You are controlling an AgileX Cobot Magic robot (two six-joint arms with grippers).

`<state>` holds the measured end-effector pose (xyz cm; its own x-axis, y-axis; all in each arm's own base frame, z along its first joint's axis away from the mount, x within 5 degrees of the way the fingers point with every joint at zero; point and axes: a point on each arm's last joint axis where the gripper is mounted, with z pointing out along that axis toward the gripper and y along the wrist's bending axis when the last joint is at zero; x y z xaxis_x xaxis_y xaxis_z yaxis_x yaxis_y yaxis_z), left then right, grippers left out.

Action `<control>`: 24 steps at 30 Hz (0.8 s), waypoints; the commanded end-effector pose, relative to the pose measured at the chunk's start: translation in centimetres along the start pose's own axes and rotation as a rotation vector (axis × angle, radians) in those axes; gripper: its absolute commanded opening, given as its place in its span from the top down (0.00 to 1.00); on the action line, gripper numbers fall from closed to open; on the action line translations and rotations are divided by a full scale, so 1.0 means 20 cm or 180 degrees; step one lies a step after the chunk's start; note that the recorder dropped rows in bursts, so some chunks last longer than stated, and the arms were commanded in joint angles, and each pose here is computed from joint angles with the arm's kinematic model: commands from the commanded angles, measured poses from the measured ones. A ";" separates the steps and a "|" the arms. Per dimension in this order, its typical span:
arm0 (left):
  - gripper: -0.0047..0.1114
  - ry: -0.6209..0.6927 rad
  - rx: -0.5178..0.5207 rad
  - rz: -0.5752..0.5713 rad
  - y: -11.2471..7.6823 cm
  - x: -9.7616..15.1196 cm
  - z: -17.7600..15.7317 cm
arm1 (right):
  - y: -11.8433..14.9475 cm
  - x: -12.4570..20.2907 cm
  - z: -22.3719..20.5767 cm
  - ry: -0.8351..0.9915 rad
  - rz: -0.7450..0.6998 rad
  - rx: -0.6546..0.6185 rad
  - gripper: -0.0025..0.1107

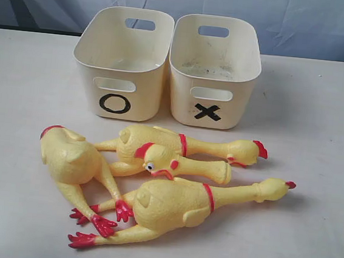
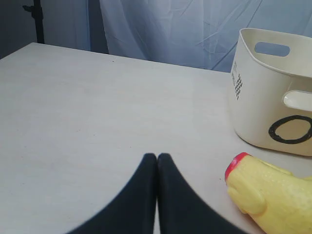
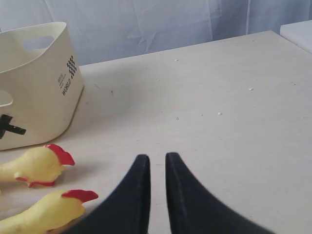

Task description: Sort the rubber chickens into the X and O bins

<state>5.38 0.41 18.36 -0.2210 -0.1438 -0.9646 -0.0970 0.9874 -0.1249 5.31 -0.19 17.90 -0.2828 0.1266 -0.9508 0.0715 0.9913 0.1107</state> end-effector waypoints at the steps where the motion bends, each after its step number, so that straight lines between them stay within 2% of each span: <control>1: 0.96 -0.0019 0.0033 -0.0004 0.00 -0.01 0.00 | 0.00 -0.01 0.00 -0.0059 0.0007 0.0006 0.87; 3: 0.96 -0.0019 0.0033 -0.0004 0.00 -0.01 0.00 | 0.00 -0.01 0.00 -0.0059 0.0007 0.0006 0.87; 5: 0.96 -0.0019 0.0033 -0.0004 0.00 -0.01 0.00 | -0.01 -0.02 0.00 -0.0115 -0.0241 0.0054 0.87; 6: 0.96 -0.0019 0.0033 -0.0004 0.00 -0.01 0.00 | -0.01 -0.03 0.00 -0.0211 -0.0407 0.0093 0.87; 8: 0.96 -0.0019 0.0033 -0.0004 0.00 -0.01 0.00 | 0.00 -0.06 -0.01 -0.0457 -0.0431 0.0069 0.87; 10: 0.96 -0.0019 0.0033 -0.0004 0.00 -0.01 0.00 | 0.01 -0.14 -0.03 -0.1037 -0.0374 -0.0021 0.87; 13: 0.96 -0.0019 0.0033 -0.0004 0.00 -0.01 0.00 | 0.04 -0.30 -0.12 -0.2312 -0.0343 -0.0178 0.87; 17: 0.96 -0.0019 0.0033 -0.0004 0.00 -0.01 0.00 | 0.06 -0.42 -0.29 -0.3820 -0.0321 -0.0347 0.87; 20: 0.96 -0.0019 0.0033 -0.0004 0.00 -0.01 0.00 | 0.05 -0.45 -0.44 -0.4902 -0.0122 -0.0363 0.87; 22: 0.96 -0.0019 0.0033 -0.0004 0.00 -0.01 0.00 | 0.01 -0.49 -0.47 -0.4943 0.0337 -0.0353 0.87; 24: 0.96 -0.0019 0.0033 -0.0004 0.00 -0.01 0.00 | -0.03 -0.58 -0.50 -0.4745 0.1251 -0.0672 0.87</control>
<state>5.38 0.41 18.36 -0.2210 -0.1438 -0.9646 -0.0970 0.9874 -0.1249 -0.36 -0.69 30.05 0.9289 0.1294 -0.3471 -0.0883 0.9873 0.1320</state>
